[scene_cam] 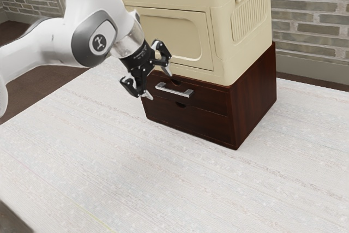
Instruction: Pull the drawer handle with one arm to open the drawer
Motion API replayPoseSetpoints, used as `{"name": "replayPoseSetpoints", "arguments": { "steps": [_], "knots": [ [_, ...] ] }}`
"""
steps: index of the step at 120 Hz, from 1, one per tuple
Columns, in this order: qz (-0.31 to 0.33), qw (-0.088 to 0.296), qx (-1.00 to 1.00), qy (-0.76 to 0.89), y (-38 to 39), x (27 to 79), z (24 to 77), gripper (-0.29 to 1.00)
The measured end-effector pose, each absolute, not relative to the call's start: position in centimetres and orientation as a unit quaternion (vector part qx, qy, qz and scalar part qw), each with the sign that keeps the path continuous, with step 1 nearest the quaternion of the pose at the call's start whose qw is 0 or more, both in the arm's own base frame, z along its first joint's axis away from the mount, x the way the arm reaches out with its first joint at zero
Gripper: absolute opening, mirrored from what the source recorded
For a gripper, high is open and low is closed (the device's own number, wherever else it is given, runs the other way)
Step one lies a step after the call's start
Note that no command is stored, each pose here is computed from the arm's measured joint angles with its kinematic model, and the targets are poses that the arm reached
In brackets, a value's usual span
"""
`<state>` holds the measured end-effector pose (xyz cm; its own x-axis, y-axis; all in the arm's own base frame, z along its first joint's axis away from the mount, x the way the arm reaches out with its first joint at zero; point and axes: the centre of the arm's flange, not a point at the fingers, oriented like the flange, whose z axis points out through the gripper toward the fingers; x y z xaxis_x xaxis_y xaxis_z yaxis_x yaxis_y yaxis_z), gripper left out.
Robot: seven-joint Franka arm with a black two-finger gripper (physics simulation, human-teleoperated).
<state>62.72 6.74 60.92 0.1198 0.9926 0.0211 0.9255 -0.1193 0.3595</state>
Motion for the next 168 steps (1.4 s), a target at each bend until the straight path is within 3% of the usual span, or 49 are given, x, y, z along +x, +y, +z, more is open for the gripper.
{"name": "replayPoseSetpoints", "arguments": {
  "steps": [47, 168],
  "knots": [
    [0.13, 0.136, 0.716, 0.672, 7.0, 63.5, 58.5, 0.43],
    [0.138, 0.148, 0.696, 0.689, 7.2, 65.1, 55.9, 0.37]
  ]
}}
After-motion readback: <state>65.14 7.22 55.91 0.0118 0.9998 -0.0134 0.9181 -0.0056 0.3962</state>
